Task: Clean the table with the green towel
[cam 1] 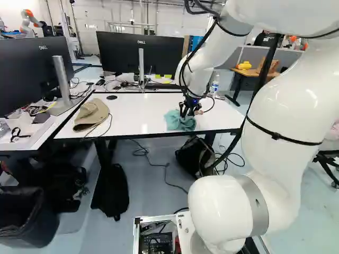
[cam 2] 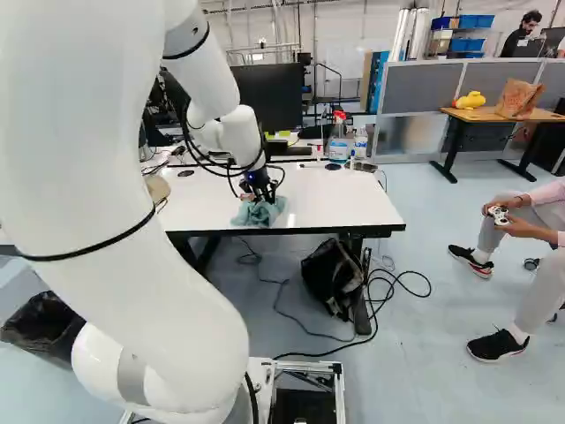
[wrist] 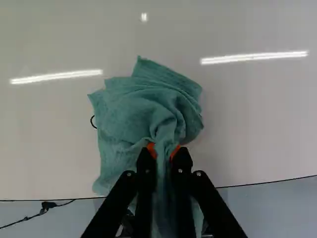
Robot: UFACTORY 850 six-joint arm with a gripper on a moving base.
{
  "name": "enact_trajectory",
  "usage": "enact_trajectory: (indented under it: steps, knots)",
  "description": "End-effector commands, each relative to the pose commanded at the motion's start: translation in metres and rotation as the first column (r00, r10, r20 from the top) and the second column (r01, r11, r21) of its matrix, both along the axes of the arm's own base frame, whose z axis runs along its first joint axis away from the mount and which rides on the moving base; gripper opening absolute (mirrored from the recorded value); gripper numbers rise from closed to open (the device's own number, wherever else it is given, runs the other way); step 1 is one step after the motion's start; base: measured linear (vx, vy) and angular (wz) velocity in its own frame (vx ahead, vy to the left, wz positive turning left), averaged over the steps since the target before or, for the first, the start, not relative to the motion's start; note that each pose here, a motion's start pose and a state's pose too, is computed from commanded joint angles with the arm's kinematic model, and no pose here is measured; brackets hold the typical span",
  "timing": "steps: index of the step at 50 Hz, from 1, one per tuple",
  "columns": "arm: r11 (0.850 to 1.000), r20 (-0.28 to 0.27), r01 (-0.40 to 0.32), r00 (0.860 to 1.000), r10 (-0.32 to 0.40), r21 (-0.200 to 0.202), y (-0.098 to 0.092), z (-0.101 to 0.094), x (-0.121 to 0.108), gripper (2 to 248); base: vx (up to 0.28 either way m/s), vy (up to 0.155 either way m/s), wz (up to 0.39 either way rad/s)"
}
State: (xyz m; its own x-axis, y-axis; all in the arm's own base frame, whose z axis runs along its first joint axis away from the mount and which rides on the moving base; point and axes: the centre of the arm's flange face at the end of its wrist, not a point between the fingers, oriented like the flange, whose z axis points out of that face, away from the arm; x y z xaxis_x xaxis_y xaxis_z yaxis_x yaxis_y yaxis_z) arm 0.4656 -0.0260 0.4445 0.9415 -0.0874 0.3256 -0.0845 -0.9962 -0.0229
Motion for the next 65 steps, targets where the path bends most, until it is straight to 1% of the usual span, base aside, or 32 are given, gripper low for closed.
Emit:
enact_trajectory:
  steps: [10, 21, 28, 39, 51, 65]
  knots:
    - [1.000, 0.005, 0.028, 1.000, -0.028, 0.000, -0.014, 0.000, 0.016, 46, 0.000, 0.000, 0.000]
    - [0.999, 0.013, 0.045, 0.999, -0.045, -0.001, -0.025, 0.000, 0.036, 46, 0.000, 0.000, 0.000]
    - [0.999, 0.019, 0.049, 0.999, -0.049, -0.001, -0.028, 0.000, 0.049, 46, 0.000, 0.000, 0.000]
    - [0.999, 0.029, 0.045, 0.999, -0.045, -0.002, -0.028, 0.000, 0.070, 46, 0.000, 0.000, 0.000]
    - [1.000, 0.040, 0.031, 0.999, -0.031, -0.002, -0.023, -0.001, 0.091, 46, 0.000, 0.000, 0.000]
    - [1.000, 0.043, -0.012, 0.999, 0.012, -0.002, 0.001, -0.001, 0.097, 46, 0.000, 0.000, 0.000]
